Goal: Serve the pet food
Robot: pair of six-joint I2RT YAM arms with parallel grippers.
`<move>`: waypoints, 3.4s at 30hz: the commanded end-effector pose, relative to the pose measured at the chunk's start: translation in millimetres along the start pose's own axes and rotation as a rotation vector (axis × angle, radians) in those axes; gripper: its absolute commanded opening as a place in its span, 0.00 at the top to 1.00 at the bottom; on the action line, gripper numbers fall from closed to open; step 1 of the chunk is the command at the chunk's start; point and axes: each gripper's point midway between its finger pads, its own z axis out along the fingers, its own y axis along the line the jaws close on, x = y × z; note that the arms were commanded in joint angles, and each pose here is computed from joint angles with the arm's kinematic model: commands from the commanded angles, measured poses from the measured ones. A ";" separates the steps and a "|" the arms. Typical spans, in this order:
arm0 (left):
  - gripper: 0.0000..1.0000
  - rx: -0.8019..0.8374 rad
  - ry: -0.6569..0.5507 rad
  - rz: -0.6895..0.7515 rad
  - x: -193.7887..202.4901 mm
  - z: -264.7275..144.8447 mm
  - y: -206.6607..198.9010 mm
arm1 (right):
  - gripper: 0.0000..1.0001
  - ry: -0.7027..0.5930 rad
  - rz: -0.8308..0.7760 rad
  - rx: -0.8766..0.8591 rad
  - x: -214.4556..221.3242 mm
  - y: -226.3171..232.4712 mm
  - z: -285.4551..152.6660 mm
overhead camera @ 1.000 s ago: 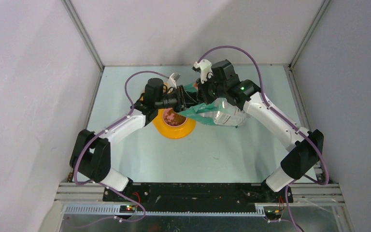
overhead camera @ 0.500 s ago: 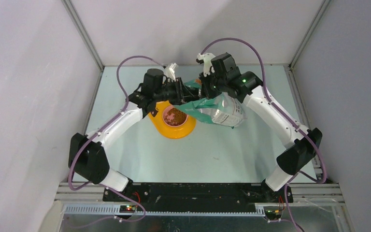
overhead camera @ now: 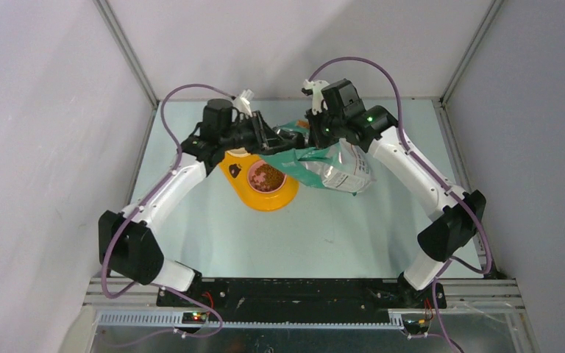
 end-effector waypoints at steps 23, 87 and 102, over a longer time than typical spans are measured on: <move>1.00 0.431 -0.240 -0.307 -76.0 -96.7 -44.2 | 1.00 -0.118 -0.143 0.294 -11.6 -92.1 -69.9; 1.00 -0.310 -0.431 -0.290 -96.1 -126.5 218.3 | 1.00 -0.388 0.079 0.240 -57.0 -148.6 -175.2; 1.00 -0.492 -0.291 -0.016 -108.9 -107.2 220.1 | 1.00 -0.397 0.087 0.220 -55.8 -142.6 -178.5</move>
